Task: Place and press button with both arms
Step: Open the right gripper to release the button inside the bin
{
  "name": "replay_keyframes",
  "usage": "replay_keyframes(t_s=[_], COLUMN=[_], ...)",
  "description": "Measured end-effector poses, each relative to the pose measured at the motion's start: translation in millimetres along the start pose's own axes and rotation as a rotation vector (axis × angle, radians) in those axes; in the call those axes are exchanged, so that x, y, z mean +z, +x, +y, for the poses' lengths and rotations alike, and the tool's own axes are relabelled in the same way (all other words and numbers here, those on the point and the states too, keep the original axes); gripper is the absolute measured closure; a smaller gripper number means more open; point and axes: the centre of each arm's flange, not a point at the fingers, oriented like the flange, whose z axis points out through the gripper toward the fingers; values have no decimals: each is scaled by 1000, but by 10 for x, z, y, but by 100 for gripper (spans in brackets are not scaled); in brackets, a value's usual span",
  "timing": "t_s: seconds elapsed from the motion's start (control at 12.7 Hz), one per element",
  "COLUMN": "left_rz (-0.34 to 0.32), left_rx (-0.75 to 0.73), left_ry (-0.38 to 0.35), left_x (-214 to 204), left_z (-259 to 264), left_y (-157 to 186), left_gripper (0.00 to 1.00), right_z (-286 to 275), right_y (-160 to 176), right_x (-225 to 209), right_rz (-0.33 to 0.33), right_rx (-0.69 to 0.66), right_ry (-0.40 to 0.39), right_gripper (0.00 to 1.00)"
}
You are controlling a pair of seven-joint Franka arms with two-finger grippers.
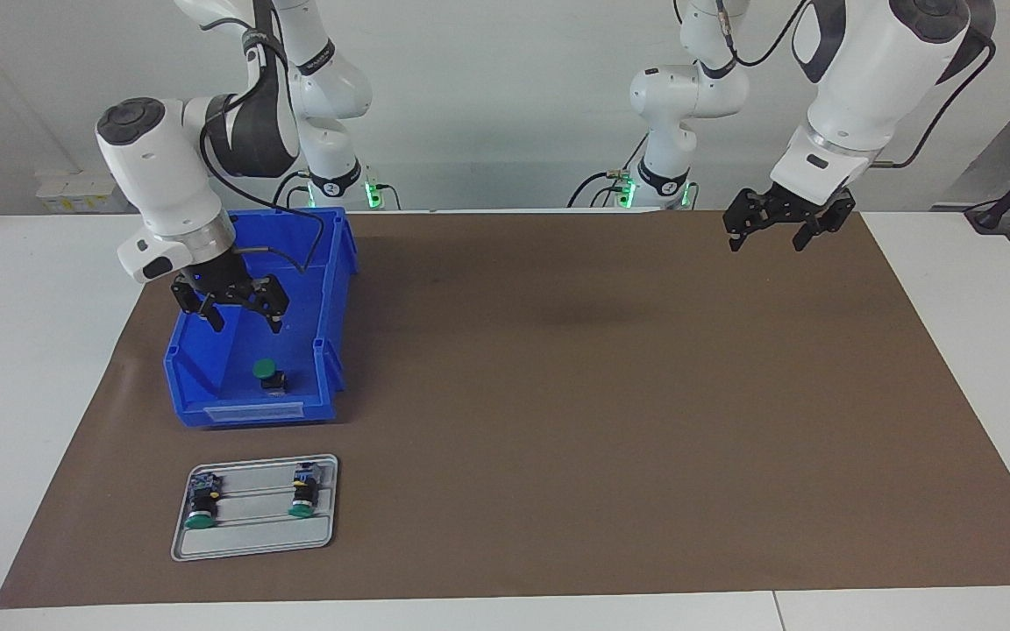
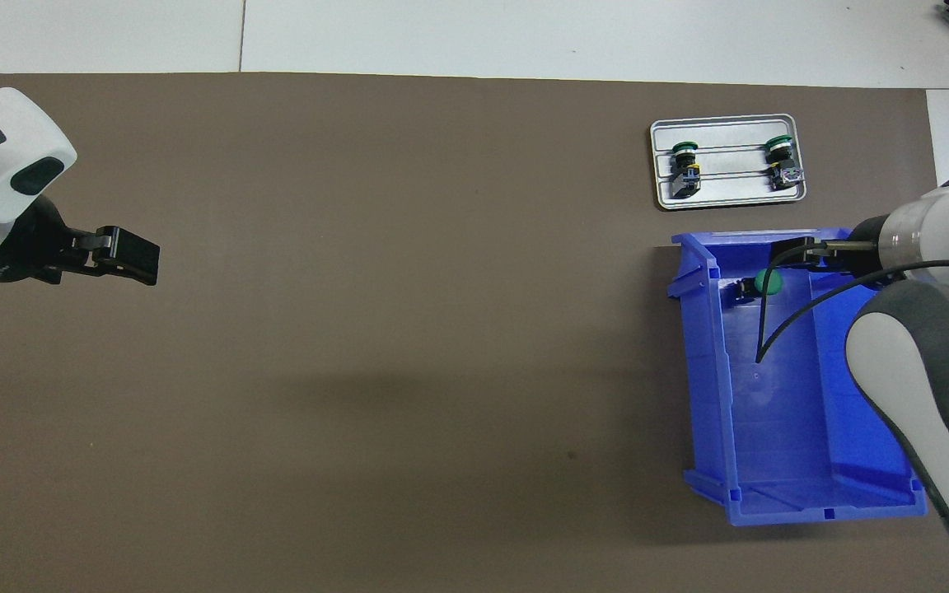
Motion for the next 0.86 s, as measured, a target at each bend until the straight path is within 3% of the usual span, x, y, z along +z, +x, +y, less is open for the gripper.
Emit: replay_keyframes(t_s=[0.47, 0.86], left_rz=[0, 0], left_rx=[0, 0], left_ry=[0, 0], left_x=[0, 0], left_z=[0, 0], left_y=[0, 0], left_gripper=[0, 0], right_z=[-548, -517], right_y=[66, 133], right_x=[-887, -1022], right_rz=[8, -24], right_rx=[-1, 18], right_ry=[-33, -38], right_gripper=[2, 0])
